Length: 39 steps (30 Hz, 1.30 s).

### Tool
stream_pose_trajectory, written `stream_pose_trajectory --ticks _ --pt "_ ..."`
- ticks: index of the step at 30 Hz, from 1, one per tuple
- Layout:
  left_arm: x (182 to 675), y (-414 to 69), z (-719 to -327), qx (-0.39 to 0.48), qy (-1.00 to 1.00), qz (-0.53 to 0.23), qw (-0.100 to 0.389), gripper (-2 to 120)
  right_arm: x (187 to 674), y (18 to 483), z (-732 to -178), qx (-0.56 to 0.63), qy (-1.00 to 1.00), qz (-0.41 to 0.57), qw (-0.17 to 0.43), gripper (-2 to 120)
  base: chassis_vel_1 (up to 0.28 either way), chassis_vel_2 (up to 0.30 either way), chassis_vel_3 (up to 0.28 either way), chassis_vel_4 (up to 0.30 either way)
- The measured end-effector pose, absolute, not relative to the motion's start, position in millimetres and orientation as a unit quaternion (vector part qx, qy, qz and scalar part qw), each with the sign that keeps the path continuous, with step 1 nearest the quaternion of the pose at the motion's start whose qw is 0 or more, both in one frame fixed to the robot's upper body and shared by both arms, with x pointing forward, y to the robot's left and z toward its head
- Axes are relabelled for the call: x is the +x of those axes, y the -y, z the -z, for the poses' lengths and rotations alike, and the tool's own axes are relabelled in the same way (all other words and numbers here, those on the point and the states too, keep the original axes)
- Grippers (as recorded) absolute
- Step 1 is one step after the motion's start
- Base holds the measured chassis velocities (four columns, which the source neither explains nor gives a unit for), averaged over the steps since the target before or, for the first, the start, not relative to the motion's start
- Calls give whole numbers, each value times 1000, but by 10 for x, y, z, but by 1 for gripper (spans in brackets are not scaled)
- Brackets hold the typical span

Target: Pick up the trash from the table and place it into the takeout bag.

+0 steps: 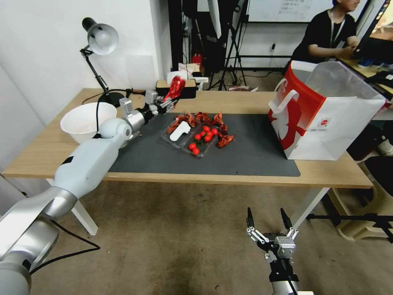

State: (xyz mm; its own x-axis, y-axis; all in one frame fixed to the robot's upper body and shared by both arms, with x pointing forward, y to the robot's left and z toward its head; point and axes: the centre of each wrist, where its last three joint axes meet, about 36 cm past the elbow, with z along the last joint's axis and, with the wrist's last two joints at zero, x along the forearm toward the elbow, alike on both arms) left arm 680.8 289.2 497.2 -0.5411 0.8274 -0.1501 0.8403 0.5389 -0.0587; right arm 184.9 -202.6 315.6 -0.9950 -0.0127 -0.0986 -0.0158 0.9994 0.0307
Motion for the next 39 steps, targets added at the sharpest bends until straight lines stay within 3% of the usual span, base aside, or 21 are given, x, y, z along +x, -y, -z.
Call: stream_pose_trajectory --ticks 15,26,34,39 --pt "6901 -2113 -5618 584 -804 55 95 33 1768 2028 -3179 -2 -999 -19 49 100 0 0 0 0" --pt "7005 -984 -6248 651 -749 42 115 33 1732 2012 -3242 1 -998 -21 52 100 0 0 0 0" --pt "7022 -245 -6399 676 -728 48 106 33 1681 2013 -3247 7 -998 -19 53 100 0 0 0 0" --pt "7072 -27 -6415 673 -732 43 93 33 1636 2015 -3227 11 -998 -19 50 100 0 0 0 0"
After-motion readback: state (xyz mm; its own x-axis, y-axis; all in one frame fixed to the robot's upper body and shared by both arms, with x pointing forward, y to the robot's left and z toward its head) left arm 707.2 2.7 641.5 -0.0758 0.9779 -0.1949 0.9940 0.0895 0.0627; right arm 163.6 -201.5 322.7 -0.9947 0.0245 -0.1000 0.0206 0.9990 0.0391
